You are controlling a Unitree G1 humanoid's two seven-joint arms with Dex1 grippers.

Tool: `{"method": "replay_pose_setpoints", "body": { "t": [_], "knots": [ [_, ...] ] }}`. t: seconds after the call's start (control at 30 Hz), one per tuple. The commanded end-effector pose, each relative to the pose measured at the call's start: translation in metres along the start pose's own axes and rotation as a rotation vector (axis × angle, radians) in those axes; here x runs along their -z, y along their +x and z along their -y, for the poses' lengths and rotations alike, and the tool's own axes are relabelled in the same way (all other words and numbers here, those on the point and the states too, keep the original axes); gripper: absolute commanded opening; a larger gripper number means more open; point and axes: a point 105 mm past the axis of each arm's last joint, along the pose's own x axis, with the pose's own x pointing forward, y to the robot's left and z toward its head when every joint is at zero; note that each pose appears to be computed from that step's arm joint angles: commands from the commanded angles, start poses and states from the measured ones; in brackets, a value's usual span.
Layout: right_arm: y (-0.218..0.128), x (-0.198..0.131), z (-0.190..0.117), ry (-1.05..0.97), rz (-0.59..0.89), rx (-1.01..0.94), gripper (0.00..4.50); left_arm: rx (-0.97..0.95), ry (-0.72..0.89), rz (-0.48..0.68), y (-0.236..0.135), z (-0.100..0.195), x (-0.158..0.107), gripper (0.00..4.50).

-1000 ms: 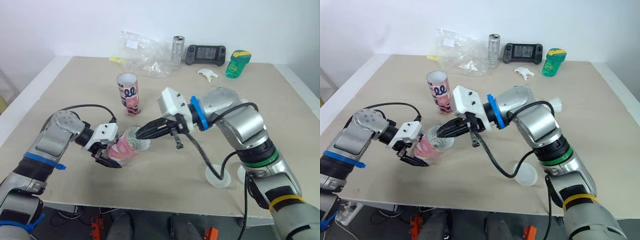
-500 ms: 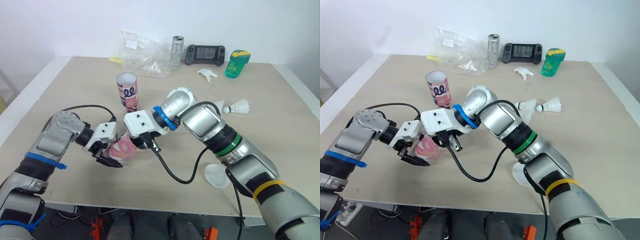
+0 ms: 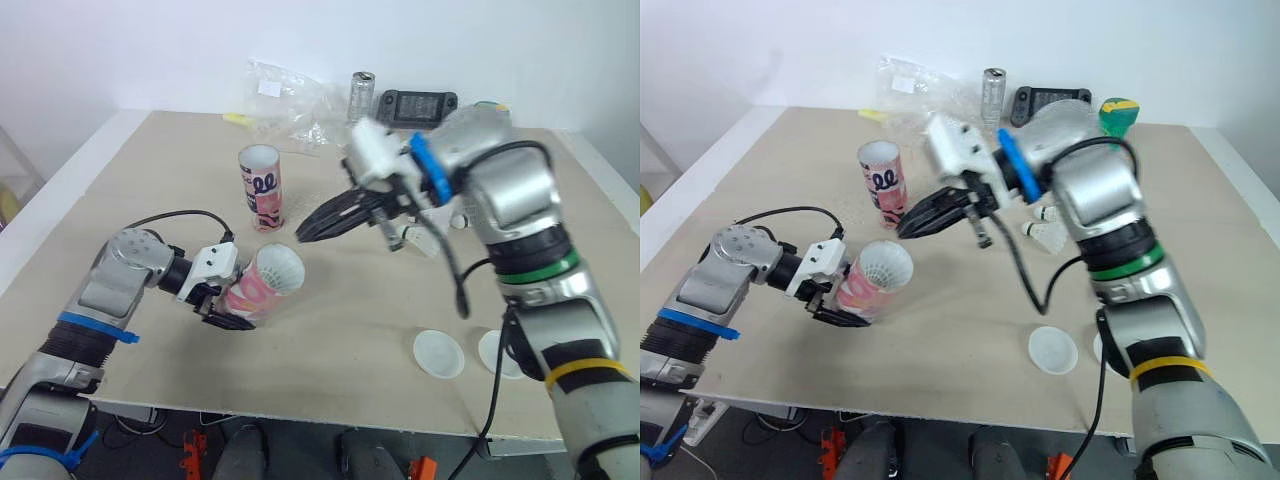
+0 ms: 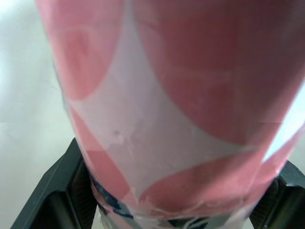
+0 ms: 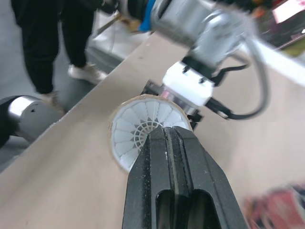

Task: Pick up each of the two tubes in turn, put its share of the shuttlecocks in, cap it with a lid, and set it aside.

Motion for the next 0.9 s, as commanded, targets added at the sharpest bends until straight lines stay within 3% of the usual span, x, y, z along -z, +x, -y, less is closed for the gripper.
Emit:
{"method": "replay_pose_setpoints", "body": {
  "t": [0.03,0.07,0.2,0.3,0.43,0.6,0.9],
  "knots": [
    [-0.056,0.025,-0.031,0.131,-0.143,0.102,0.9,-0.094,0.096,0.199,0.015,-0.007,-0.031,3.66],
    [-0.062,0.03,-0.036,0.147,-0.173,0.118,1.51,-0.098,0.091,0.221,0.018,-0.007,-0.033,3.66],
    [-0.091,0.058,-0.065,0.237,-0.325,0.186,2.86,-0.116,0.069,0.368,0.038,-0.009,-0.051,3.66],
    [-0.102,0.087,-0.096,0.325,-0.466,0.128,4.0,-0.129,0.026,0.427,0.052,-0.015,-0.058,3.66],
    [-0.095,0.11,-0.12,0.406,-0.52,0.055,4.0,-0.082,-0.03,0.485,0.072,-0.013,-0.063,3.66],
    [-0.081,0.161,-0.128,0.493,-0.647,0.082,4.0,-0.071,-0.044,0.419,0.1,-0.012,-0.044,3.66],
    [-0.066,0.169,-0.139,0.523,-0.626,0.021,4.0,-0.112,-0.063,0.357,0.106,-0.012,-0.016,3.66]
  ]
}}
